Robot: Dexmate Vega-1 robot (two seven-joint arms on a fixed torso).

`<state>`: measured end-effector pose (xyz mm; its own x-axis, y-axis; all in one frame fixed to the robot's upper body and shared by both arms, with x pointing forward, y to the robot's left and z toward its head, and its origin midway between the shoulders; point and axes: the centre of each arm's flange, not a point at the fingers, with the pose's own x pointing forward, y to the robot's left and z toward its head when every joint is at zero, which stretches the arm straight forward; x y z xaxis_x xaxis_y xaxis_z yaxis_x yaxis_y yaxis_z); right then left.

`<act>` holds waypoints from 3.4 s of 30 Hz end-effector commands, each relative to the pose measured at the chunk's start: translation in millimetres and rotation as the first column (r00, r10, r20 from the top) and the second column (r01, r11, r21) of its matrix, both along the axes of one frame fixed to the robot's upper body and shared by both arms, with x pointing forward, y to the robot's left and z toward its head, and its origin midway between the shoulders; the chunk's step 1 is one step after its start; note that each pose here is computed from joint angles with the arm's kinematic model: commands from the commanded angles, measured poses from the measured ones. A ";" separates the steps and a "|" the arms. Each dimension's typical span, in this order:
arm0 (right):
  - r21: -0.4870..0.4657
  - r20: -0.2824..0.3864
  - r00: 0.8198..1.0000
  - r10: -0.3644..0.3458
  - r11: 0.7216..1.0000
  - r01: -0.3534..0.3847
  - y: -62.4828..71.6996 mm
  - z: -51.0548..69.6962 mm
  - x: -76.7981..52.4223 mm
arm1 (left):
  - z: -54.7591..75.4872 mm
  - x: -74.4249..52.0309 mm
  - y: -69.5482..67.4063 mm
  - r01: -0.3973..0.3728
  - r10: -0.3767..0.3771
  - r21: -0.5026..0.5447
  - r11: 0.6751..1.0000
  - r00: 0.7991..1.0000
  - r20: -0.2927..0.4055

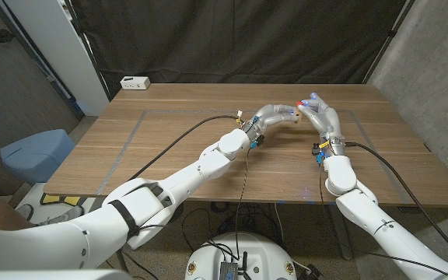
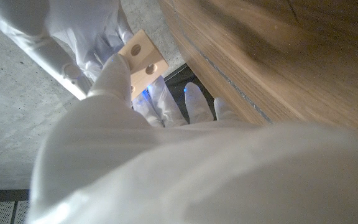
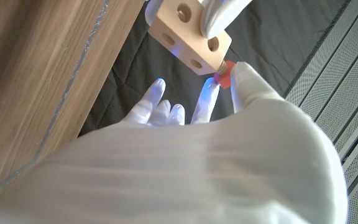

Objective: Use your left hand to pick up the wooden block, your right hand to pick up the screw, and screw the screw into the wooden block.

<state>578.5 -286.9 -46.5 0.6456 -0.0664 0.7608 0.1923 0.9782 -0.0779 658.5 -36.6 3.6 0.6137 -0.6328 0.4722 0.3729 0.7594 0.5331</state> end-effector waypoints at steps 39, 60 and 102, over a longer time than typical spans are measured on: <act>-0.052 -0.022 0.997 0.077 0.996 -0.078 -8.9 0.2 1.2 | 2.4 0.1 -4.3 -0.002 0.001 0.015 1.000 1.000 0.007; -0.112 -0.059 0.997 0.057 0.992 -0.063 -15.6 13.8 -1.1 | 5.0 4.1 -1.7 -0.019 0.018 0.030 0.999 0.999 0.026; -0.551 -0.225 0.956 -0.189 0.834 0.035 -40.0 97.7 -62.0 | 6.2 0.2 0.5 -0.027 0.024 0.060 0.998 0.998 0.059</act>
